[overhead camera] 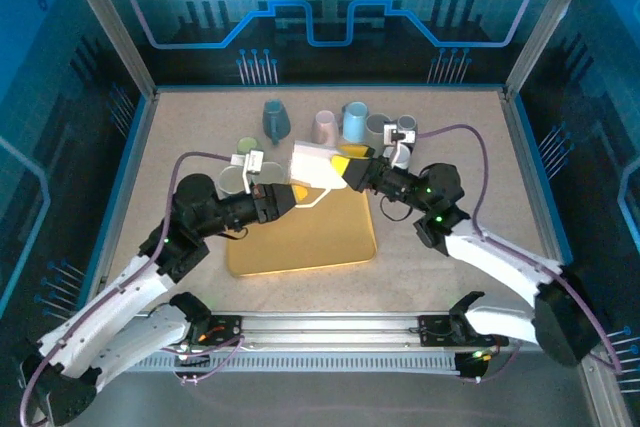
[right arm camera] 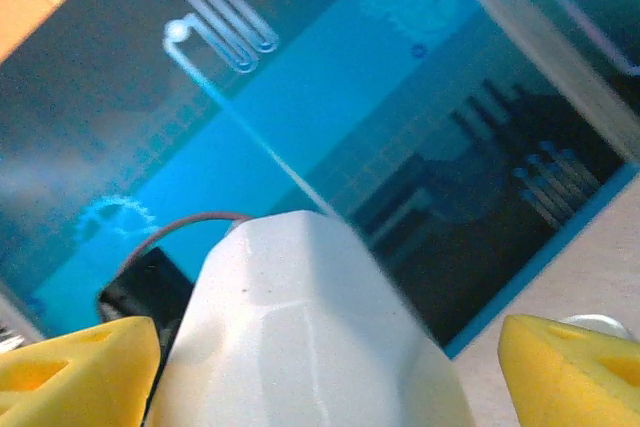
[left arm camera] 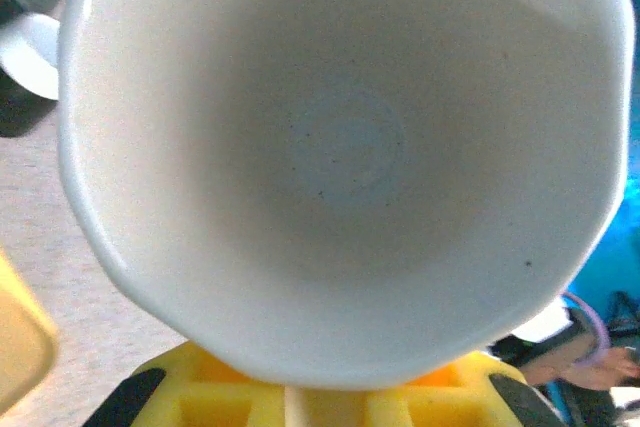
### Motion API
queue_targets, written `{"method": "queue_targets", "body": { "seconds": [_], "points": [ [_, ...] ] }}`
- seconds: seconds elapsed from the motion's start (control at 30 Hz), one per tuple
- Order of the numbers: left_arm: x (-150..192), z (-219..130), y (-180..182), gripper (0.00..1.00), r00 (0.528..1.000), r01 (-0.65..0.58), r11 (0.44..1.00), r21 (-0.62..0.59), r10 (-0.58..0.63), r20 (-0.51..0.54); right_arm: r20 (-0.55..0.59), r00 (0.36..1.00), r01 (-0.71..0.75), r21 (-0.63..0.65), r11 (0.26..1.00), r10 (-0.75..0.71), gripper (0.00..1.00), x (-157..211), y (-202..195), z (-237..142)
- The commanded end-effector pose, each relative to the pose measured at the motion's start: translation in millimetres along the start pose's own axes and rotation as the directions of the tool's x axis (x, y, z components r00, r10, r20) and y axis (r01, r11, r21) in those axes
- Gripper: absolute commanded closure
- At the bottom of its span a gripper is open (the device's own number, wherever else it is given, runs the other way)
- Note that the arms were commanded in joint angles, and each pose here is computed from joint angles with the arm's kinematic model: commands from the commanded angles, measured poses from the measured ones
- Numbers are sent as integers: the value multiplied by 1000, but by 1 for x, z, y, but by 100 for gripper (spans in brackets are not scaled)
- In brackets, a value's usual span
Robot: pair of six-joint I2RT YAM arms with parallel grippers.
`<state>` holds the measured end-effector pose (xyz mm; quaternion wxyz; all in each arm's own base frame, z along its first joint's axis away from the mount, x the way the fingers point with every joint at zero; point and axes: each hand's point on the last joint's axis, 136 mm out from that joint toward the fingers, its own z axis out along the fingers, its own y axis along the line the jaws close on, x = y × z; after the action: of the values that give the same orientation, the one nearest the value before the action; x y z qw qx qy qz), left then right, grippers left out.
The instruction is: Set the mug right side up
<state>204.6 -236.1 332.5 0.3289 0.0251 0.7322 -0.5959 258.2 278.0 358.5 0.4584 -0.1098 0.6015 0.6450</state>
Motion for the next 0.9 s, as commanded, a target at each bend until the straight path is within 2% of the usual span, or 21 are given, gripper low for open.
{"method": "queue_targets", "body": {
  "seconds": [0.0,0.13,0.23,0.27,0.4,0.57,0.87],
  "points": [
    [-18,-15,-11,100,982,-181,978,-104,185,35,-120,987,143,348,927,-107,11,14,-48,-24],
    [-20,-8,14,100,974,-225,938,-265,225,-32,-216,966,255,669,698,-145,12,7,-89,-76],
    [-26,2,37,100,968,-250,878,-409,242,-72,-234,956,293,794,533,-176,14,-6,-100,-113],
    [-30,6,46,100,966,-252,845,-471,245,-77,-233,953,299,809,506,-191,15,-10,-99,-120],
    [-36,27,71,100,961,-267,728,-631,248,-122,-211,953,290,848,444,-218,16,-21,-93,-139],
    [-33,53,98,100,949,-296,529,-795,253,-185,-214,954,283,875,392,-210,16,-28,-89,-148],
    [-16,74,153,100,951,-294,292,-910,186,-248,-248,945,315,868,383,-214,17,-24,-92,-152]
  ]
}}
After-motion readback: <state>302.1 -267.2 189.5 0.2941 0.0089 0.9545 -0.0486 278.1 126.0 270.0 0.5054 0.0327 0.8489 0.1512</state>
